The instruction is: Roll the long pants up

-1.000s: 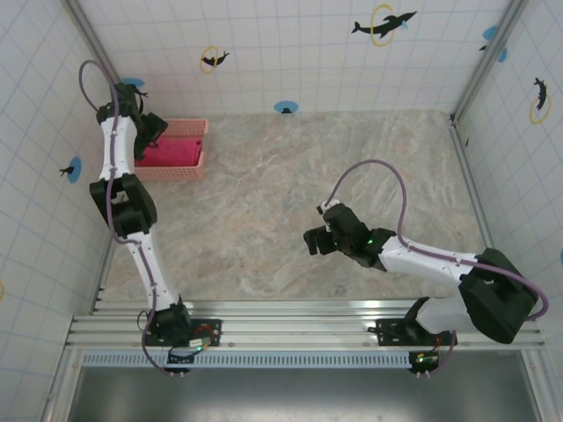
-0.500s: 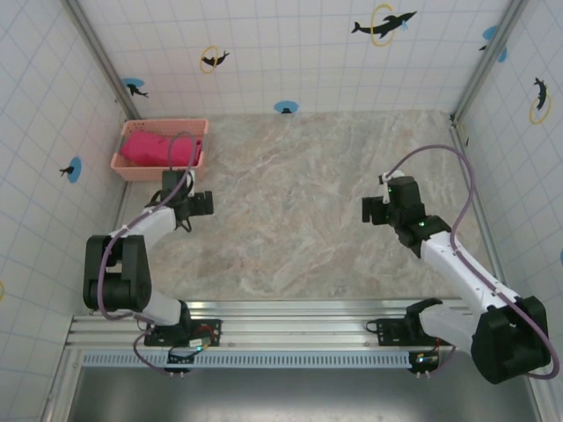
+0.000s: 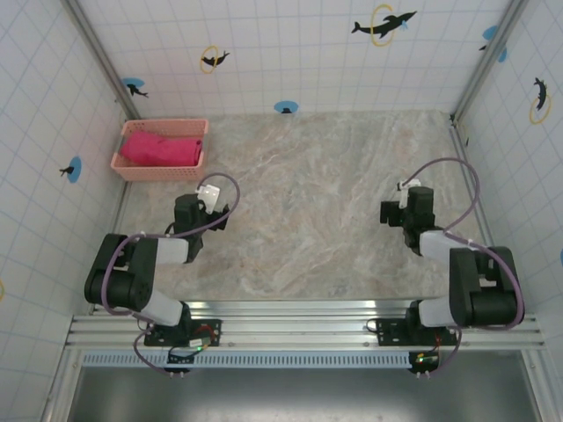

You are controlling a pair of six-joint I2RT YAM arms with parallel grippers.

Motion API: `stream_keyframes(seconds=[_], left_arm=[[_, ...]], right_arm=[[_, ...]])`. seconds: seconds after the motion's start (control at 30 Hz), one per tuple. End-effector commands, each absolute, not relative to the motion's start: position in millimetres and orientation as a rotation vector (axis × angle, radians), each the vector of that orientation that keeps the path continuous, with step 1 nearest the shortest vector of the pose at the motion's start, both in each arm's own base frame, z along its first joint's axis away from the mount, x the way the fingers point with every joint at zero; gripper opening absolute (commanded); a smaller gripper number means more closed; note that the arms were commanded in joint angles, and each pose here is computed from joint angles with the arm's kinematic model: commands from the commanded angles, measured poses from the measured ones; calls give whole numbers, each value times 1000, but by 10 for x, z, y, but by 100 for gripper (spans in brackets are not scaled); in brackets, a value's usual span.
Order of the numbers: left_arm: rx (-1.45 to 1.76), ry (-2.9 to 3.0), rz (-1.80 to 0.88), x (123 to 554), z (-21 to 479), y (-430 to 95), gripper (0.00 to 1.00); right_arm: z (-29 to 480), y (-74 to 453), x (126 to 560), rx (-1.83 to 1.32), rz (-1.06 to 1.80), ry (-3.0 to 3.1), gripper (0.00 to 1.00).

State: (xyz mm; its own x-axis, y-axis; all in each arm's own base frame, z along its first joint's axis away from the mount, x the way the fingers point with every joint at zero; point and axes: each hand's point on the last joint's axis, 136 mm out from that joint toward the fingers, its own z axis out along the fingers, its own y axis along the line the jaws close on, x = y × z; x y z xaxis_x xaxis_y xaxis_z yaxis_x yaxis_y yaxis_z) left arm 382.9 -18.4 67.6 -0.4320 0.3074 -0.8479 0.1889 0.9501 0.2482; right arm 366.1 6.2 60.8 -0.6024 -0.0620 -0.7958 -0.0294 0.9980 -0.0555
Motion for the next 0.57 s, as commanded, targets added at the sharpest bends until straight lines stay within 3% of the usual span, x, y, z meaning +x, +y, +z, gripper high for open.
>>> stream_keyframes(seconds=[0.0,0.1,0.53], left_arm=[[392,1906,158,3956,945,-221,97],[388,1907,154,3965,946,-225,98],[383,1913,157,3967,948,-209,98]], right_arm=[[993,273,4052,-199,-17,1978,97],[875,370,3866,-254,-28,1920,98],[937,302,3953,-202,-119,1936,98]])
